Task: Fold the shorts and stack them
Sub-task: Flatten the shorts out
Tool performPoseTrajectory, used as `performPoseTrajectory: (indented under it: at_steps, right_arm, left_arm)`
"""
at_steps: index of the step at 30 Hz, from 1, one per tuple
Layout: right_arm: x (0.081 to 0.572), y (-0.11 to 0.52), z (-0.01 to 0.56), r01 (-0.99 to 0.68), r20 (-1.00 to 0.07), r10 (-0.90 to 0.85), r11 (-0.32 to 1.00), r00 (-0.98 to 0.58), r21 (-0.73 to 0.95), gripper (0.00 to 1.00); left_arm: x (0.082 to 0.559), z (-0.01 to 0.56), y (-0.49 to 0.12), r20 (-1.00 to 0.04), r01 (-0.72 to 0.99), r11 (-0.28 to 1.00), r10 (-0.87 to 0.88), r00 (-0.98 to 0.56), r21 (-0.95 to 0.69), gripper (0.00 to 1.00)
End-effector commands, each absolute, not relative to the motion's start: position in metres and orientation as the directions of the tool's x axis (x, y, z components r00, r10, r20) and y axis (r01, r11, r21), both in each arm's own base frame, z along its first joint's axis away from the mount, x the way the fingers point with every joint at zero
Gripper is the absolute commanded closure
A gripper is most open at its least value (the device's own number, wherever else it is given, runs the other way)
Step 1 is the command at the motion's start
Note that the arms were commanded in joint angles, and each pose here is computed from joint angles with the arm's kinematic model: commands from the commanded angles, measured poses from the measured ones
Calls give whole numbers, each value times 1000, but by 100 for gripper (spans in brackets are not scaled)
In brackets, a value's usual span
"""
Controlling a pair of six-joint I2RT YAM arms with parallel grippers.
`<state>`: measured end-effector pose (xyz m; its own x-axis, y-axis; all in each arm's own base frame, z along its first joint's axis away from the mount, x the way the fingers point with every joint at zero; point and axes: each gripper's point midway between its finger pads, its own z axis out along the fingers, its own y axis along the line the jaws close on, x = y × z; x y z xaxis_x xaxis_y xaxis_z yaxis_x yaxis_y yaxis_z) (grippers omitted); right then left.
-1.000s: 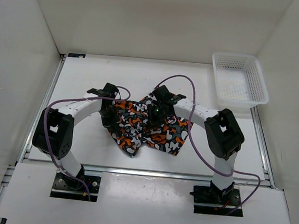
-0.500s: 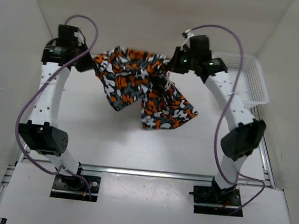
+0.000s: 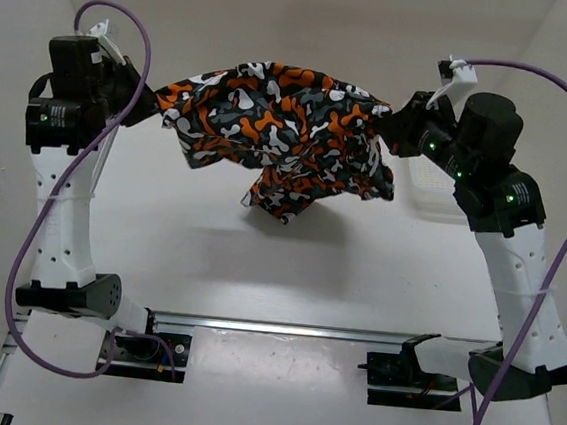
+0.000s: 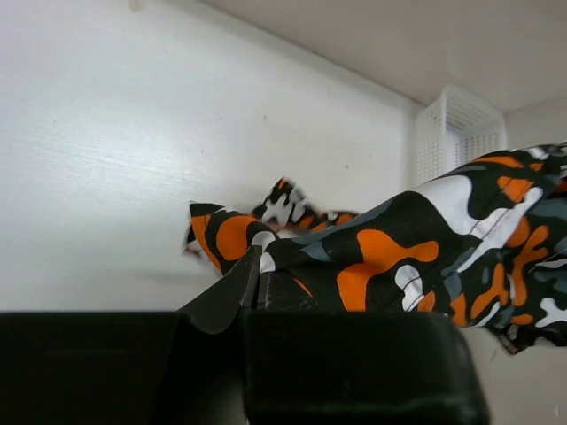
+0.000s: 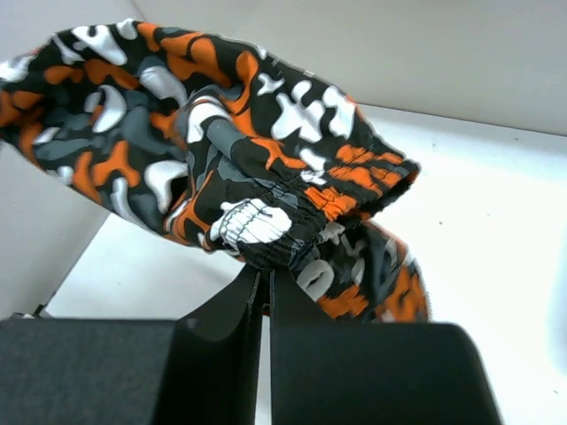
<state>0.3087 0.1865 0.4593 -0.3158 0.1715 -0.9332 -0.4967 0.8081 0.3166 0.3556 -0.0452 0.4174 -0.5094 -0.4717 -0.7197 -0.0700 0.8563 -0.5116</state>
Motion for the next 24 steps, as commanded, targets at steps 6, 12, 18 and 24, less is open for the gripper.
performPoseTrajectory:
  at_steps: [6, 12, 18, 24]
  right_arm:
    - [242, 171, 509, -615, -967, 158, 748, -202, 250, 100]
    - [222, 168, 495, -589, -935, 195, 733, -297, 340, 100]
    - [284, 165, 425, -365, -863, 209, 842, -459, 398, 100]
    - [369, 171, 316, -106, -720, 209, 925, -662, 365, 29]
  left_arm:
    - [268, 537, -34, -854, 35, 863, -491, -170, -504, 90]
    - [274, 559, -34, -865, 65, 865, -488, -115, -497, 90]
    - [414, 486, -35, -818, 21, 856, -486, -307, -517, 90]
    - [510, 378, -20, -723, -171, 860, -500, -478, -481, 13]
